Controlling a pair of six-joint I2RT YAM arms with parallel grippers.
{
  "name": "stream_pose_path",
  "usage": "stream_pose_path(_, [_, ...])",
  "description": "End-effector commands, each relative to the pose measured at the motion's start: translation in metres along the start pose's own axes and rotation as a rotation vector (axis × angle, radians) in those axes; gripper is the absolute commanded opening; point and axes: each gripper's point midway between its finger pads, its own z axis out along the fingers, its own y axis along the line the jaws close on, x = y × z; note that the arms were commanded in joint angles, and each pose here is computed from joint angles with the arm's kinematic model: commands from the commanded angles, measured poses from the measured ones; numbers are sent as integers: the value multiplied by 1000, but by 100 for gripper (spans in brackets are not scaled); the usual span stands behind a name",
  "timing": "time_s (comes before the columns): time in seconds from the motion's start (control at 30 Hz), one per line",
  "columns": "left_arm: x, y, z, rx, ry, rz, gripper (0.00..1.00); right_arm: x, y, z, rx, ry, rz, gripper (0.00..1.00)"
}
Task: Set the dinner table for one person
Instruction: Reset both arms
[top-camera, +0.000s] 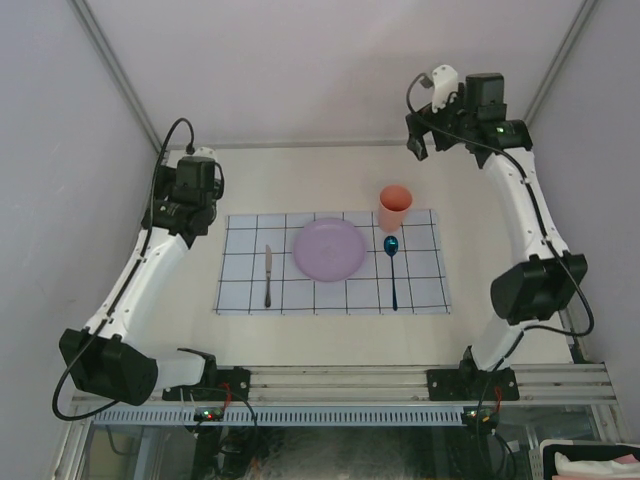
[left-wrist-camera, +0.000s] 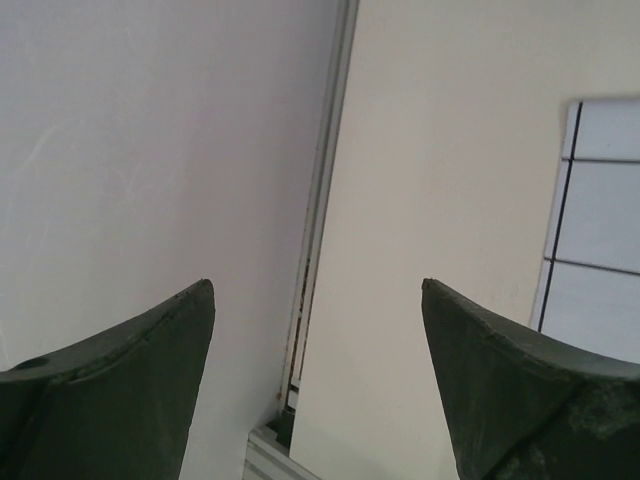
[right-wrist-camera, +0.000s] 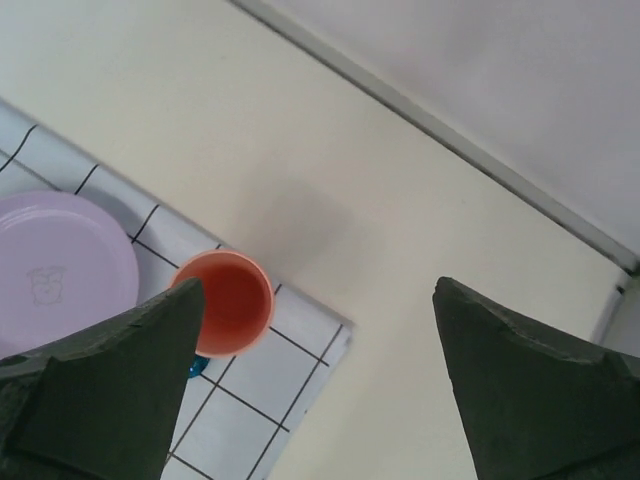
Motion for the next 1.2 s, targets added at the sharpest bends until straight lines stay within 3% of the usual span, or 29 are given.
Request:
stream_pose_path(0.0, [-43, 43, -15, -133, -125, -68, 91, -36, -19, -47, 189, -151, 10, 99])
stream_pose_path(0.23, [-84, 78, -46, -156, -248, -209, 100, -50, -33, -117, 585, -308, 81, 100])
stream_pose_path(0.33, [-101, 93, -68, -131, -340, -317, 100, -39, -40, -155, 737, -335, 209, 100])
stream_pose_path(0.43, [-117, 105, -91, -86, -449, -407, 100, -34, -27, -192, 732, -394, 286, 100])
stream_pose_path(0.47, [-125, 108, -109, -28, -576, -454, 100, -38, 5, -218, 598, -511, 184, 100])
stream_pose_path(0.53, [-124, 107, -120, 9, -665, -489, 100, -35, 21, -230, 549, -602, 174, 100])
stream_pose_path(0.67, [-104, 104, -135, 48, -800, -627, 100, 2, 29, -231, 551, -558, 306, 100])
stream_pose_path(0.77, [-79, 88, -129, 77, -819, -666, 100, 45, 38, -213, 528, -472, 341, 100])
stream_pose_path(0.87, [-50, 80, -115, 44, -748, -690, 100, 83, 48, -195, 504, -410, 322, 100])
stream_pose_path(1.0, [-21, 64, -98, 25, -688, -621, 100, 119, 40, -181, 573, -461, 387, 100])
stream_pose_path(1.17, [10, 56, -80, -40, -646, -694, 100, 173, 22, -168, 688, -462, 501, 100])
